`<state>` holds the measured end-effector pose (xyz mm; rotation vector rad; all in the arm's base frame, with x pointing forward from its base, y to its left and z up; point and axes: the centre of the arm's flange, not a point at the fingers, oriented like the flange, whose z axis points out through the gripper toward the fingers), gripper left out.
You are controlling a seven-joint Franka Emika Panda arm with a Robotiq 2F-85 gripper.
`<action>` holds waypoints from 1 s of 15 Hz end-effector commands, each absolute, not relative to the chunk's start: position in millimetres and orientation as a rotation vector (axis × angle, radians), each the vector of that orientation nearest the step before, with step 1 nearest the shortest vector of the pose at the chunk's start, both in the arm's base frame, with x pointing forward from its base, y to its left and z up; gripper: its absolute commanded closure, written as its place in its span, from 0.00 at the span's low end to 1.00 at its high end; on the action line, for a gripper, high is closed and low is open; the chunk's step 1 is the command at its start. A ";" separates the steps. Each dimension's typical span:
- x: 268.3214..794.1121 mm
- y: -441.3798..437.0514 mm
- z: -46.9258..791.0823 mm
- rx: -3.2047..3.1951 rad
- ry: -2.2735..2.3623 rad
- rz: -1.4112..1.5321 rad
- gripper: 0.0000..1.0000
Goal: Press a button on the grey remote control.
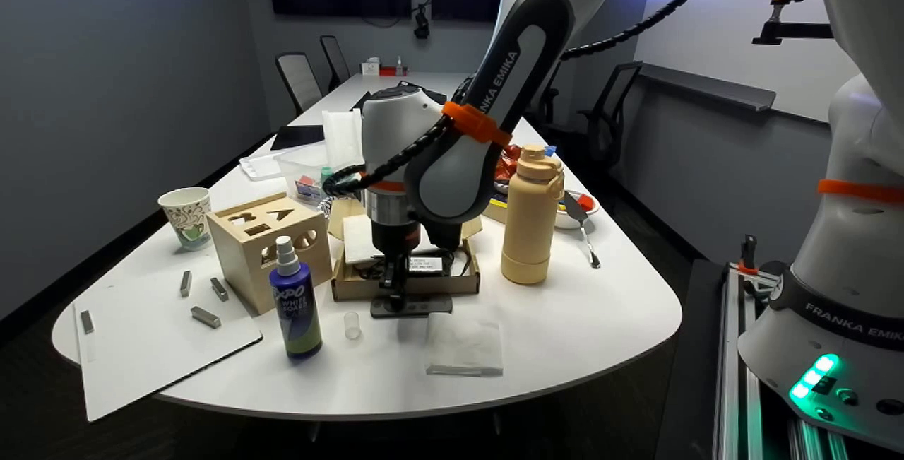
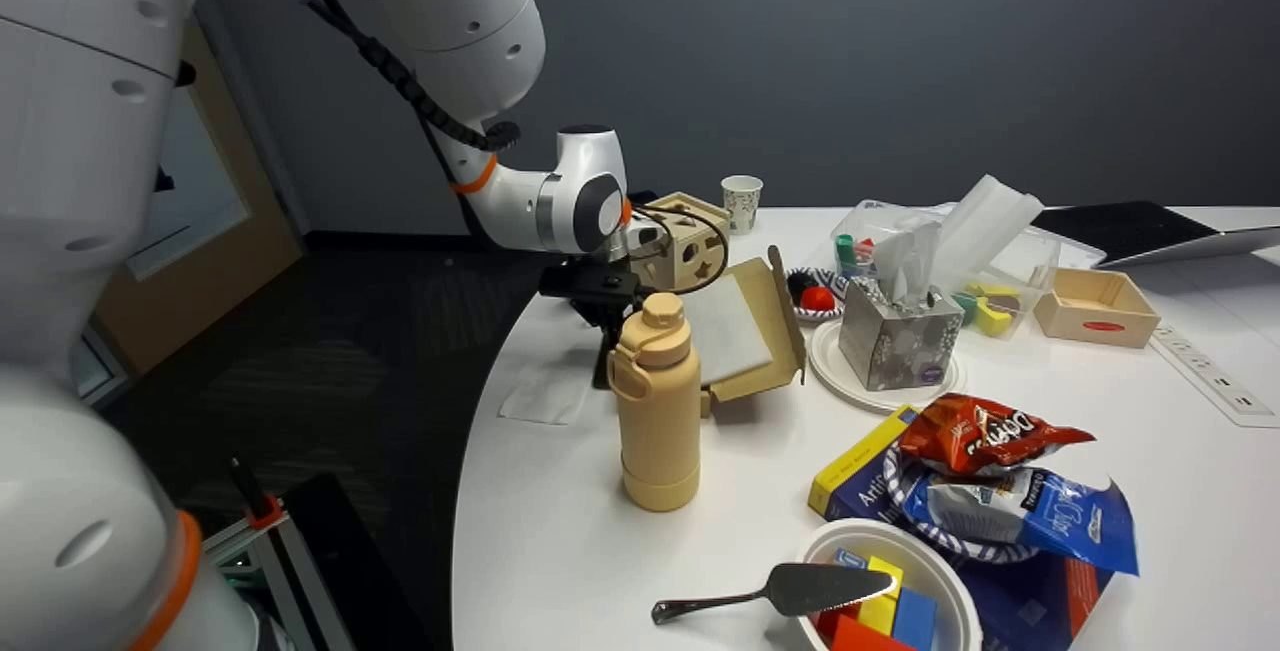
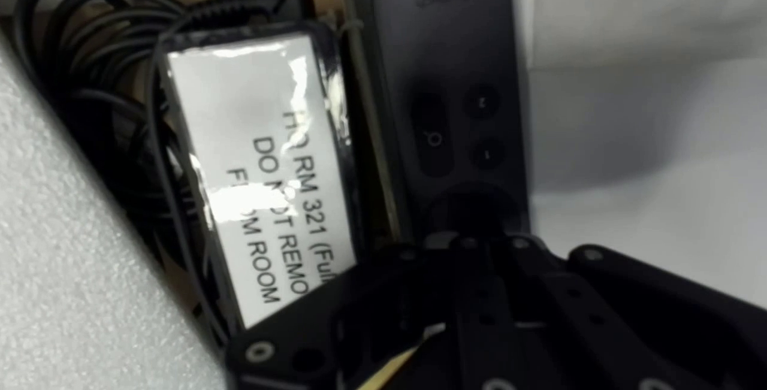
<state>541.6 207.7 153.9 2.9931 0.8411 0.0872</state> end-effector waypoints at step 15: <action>537.8 227.6 216.0 2.912 0.844 0.115 1.00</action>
